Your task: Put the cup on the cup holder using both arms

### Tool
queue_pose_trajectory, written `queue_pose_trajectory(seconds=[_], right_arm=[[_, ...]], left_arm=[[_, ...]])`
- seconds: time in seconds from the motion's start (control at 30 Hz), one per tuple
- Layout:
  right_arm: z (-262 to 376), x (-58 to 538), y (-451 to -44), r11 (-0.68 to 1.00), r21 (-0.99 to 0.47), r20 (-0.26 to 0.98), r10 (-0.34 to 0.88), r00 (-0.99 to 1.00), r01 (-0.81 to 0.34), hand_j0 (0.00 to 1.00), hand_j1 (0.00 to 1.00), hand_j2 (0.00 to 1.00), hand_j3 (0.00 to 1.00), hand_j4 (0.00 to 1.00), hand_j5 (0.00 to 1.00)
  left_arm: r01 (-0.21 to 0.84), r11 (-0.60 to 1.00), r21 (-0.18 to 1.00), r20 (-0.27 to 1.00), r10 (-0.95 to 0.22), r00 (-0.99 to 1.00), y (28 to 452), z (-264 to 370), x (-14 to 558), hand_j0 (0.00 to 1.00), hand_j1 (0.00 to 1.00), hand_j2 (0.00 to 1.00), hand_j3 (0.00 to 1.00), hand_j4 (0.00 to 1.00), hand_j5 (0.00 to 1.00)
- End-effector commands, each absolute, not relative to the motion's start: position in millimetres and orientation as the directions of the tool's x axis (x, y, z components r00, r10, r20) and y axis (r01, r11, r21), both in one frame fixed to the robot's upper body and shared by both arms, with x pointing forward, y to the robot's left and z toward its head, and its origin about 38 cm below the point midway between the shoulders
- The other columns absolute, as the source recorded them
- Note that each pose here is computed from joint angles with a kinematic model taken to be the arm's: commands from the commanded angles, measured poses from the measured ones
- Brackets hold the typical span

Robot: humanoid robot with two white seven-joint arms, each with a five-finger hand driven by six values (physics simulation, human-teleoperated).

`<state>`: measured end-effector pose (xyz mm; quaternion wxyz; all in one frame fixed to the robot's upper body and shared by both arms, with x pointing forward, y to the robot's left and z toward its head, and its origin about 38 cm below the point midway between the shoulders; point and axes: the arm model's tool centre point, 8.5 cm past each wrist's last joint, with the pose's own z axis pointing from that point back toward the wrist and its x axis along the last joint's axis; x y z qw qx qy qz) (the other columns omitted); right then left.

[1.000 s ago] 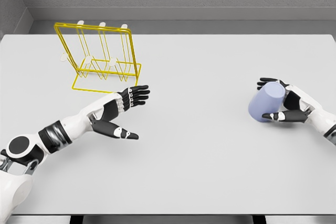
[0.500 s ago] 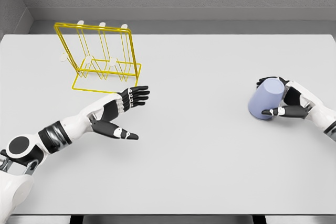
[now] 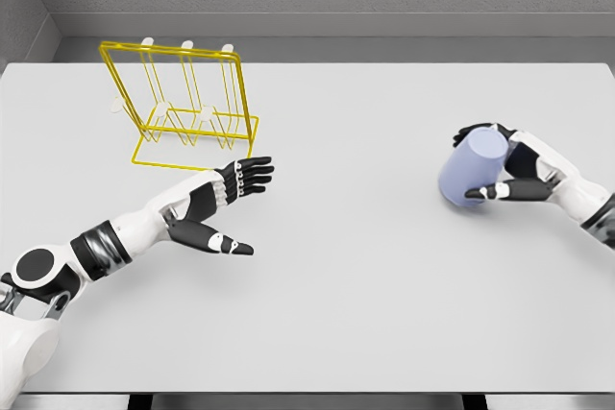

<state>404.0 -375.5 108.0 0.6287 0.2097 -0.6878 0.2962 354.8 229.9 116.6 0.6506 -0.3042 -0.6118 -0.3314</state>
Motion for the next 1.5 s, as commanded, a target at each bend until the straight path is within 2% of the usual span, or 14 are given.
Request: queue_pose_trajectory(seconds=[0.0, 0.8, 1.47], right_arm=[[114.4, 404.3, -364.5, 0.721, -0.139, 0.988, 0.058, -0.141, -0.678, 0.7, 0.7, 0.7, 0.7, 0.7, 0.7], [99.8, 405.7, -266.0, 0.594, -0.098, 0.986, -0.049, -0.157, -0.799, 0.67, 0.67, 0.67, 0.67, 0.67, 0.67], [80.4, 398.7, -224.5, 0.53, -0.079, 0.991, -0.053, -0.126, -0.844, 0.67, 0.67, 0.67, 0.67, 0.67, 0.67]], left_arm=[[0.803, 0.596, -0.008, 0.997, -0.061, 0.055, 230.2, 114.6, 354.7, 1.0, 1.0, 1.0, 1.0, 1.0, 1.0], [0.792, 0.609, -0.032, 0.994, -0.066, 0.091, 232.1, 108.2, 361.1, 1.0, 1.0, 1.0, 1.0, 1.0, 1.0], [0.795, 0.605, -0.045, 0.996, -0.037, 0.084, 222.8, 109.2, 362.4, 1.0, 1.0, 1.0, 1.0, 1.0, 1.0]])
